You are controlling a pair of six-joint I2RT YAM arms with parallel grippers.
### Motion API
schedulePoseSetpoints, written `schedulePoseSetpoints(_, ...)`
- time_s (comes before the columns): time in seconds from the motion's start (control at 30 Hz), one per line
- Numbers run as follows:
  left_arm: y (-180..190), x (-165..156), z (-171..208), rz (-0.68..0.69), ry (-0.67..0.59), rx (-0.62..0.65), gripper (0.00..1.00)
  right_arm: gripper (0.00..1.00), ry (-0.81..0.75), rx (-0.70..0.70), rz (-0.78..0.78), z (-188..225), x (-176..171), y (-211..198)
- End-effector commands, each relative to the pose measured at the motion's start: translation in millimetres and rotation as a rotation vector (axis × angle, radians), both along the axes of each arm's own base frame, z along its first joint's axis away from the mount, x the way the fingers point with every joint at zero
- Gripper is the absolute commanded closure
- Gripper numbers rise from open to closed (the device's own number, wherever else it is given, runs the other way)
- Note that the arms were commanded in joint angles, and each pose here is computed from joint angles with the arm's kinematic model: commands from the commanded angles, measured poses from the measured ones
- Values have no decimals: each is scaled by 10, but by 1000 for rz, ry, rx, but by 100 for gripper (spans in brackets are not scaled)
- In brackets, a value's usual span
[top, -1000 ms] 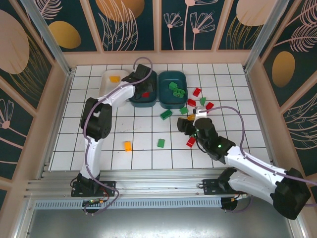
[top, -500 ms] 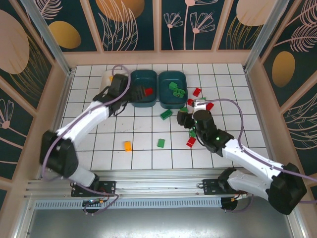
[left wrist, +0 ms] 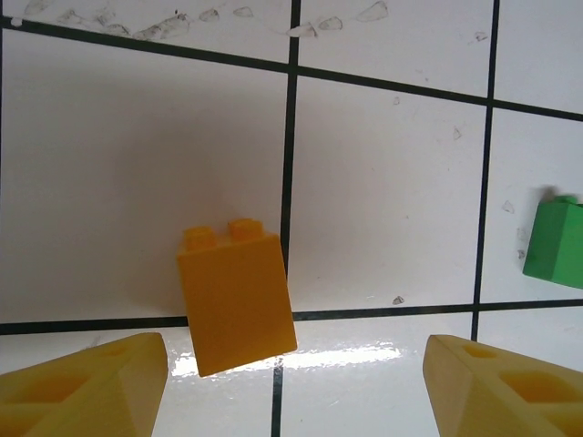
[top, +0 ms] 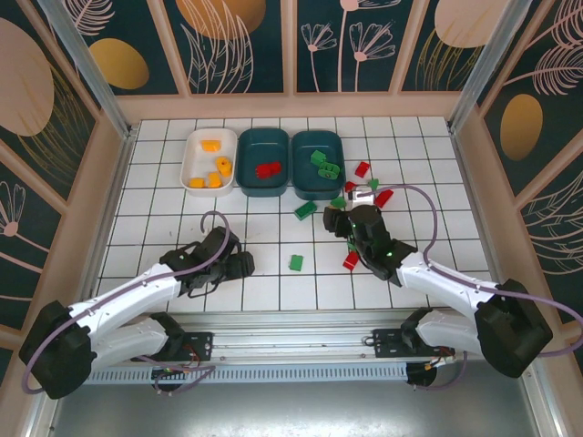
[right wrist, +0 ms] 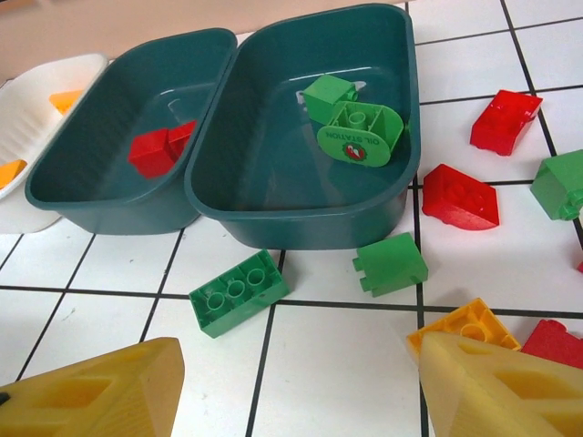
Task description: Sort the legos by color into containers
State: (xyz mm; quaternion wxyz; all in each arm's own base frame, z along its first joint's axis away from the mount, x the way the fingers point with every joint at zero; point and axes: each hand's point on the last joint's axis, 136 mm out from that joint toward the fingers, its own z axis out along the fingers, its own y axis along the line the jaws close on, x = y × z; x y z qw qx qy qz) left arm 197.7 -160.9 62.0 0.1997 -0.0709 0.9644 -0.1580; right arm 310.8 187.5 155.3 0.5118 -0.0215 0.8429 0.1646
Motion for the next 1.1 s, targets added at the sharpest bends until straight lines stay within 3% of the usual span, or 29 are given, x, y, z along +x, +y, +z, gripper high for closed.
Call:
schedulePoseSetpoints(0.0,41,-53,-201,22,43,28,26,30,-30,25,-46,35,57,-57)
schedulePoseSetpoints(0.1,23,-42,-347,11,66,53,33,30,-36,26,-49,48,50,-71)
schedulePoseSetpoints(0.23,144,38,-432,38,48,150,51,30,-42,30,-50,64,30,-89)
schedulePoseSetpoints(0.57,33,274,-112,15,-33,158,86,31,-35,39,-33,53,24,-58)
schedulePoseSetpoints(0.73,-14,438,162,4,-99,177,85,31,-35,42,-30,52,15,-55)
schedulePoseSetpoints(0.83,-12,692,422,3,-168,224,83,31,-36,46,-25,61,16,-42)
schedulePoseSetpoints(1.07,96,1639,1053,80,-304,147,83,31,-31,73,10,61,-23,16)
